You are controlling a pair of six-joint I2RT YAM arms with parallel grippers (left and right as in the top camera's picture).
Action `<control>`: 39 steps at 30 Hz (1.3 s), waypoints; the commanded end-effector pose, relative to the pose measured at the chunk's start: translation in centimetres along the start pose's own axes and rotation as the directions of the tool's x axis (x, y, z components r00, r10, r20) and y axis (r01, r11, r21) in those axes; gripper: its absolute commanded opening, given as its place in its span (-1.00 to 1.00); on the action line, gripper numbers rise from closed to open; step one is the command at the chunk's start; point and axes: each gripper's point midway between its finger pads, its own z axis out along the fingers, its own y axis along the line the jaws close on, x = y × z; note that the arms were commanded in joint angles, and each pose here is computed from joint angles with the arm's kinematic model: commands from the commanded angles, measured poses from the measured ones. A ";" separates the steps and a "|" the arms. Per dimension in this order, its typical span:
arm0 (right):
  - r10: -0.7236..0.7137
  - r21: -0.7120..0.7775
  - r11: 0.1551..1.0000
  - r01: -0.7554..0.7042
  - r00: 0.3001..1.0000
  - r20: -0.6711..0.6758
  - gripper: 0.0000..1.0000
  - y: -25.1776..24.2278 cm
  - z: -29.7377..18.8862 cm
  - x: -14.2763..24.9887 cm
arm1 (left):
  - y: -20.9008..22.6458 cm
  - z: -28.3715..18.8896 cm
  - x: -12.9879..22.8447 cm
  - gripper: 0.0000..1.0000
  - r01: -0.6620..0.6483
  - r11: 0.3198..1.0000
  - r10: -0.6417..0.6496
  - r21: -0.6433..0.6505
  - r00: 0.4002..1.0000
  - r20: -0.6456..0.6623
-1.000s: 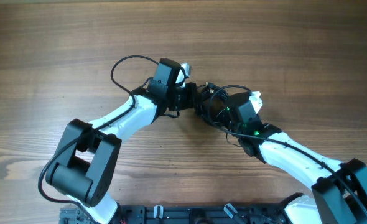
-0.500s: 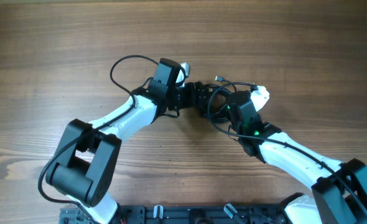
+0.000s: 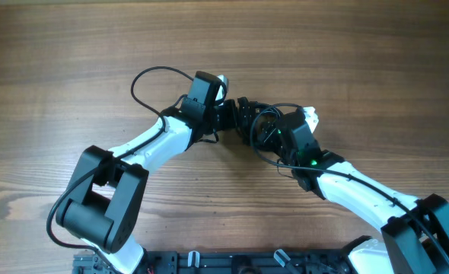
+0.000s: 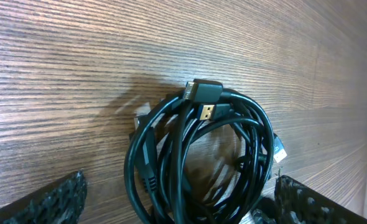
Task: Untangle cables
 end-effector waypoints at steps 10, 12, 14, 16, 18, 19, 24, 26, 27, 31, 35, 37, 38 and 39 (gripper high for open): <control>0.112 0.050 0.993 -0.109 0.991 -0.066 0.89 -1.0 -0.2 0.7 | 3.4 0.1 -1.7 0.35 0.000 0.981 0.023 -0.193 0.993 0.114; 0.061 0.020 0.998 -0.060 0.994 -0.090 0.97 -0.5 -0.2 1.0 | 3.0 0.7 -1.2 0.36 -0.015 0.982 0.035 -0.189 0.994 0.103; 0.009 -0.014 1.000 -0.011 0.996 -0.092 0.97 0.2 -0.2 0.9 | 2.3 1.6 -0.4 0.45 -0.041 0.983 0.058 -0.178 0.994 0.088; -0.024 -0.057 0.998 0.018 0.994 -0.102 0.98 1.2 -0.9 0.9 | 2.0 2.6 0.5 0.48 -0.061 0.983 0.074 -0.175 0.995 0.068; -0.091 -0.116 0.990 0.082 0.993 -0.070 0.98 2.6 -2.2 0.1 | 1.8 3.7 1.7 0.49 -0.080 0.981 0.088 -0.177 0.995 0.040; -0.114 -0.135 0.985 0.106 0.992 -0.053 0.98 3.1 -2.9 -0.3 | 1.9 3.8 1.9 0.47 -0.084 0.980 0.092 -0.181 0.995 0.036; -0.048 -0.093 0.995 0.042 0.997 -0.060 0.96 2.2 -4.5 -0.4 | 3.4 4.1 2.4 -0.92 -0.098 0.953 0.118 -0.288 0.992 0.052; -0.007 -0.044 0.999 0.002 0.994 -0.107 0.93 0.9 -3.9 0.8 | 4.2 3.9 2.7 -0.92 -0.082 0.945 0.100 -0.317 0.994 0.042; -0.009 -0.043 0.999 0.003 0.988 -0.155 0.93 0.7 -3.5 1.9 | 4.7 3.7 2.9 -0.92 -0.044 0.943 0.061 -0.330 0.997 0.042; -0.020 -0.024 1.000 0.014 0.967 -0.254 0.93 -0.1 -2.1 4.2 | 7.6 2.4 3.9 -0.92 0.484 0.803 -0.470 -0.348 0.873 0.129; -0.024 -0.038 0.999 0.015 0.970 -0.242 0.93 0.2 -1.7 4.0 | 4.8 2.6 3.9 -0.92 0.559 0.806 -0.579 -0.193 0.813 -0.059; -0.024 -0.032 0.999 0.017 0.973 -0.228 0.94 0.1 -1.7 3.7 | 3.6 2.3 3.6 -0.92 0.452 0.886 -0.464 -0.107 0.873 -0.150; -0.025 -0.027 0.999 0.019 0.976 -0.218 0.95 0.0 -1.6 3.6 | 3.4 2.0 3.3 -0.73 0.387 0.919 -0.395 -0.079 0.904 -0.165; -0.029 -0.024 0.999 0.024 0.977 -0.211 0.96 -0.1 -1.6 3.5 | 3.7 1.7 3.3 -0.44 0.338 0.938 -0.346 -0.076 0.922 -0.172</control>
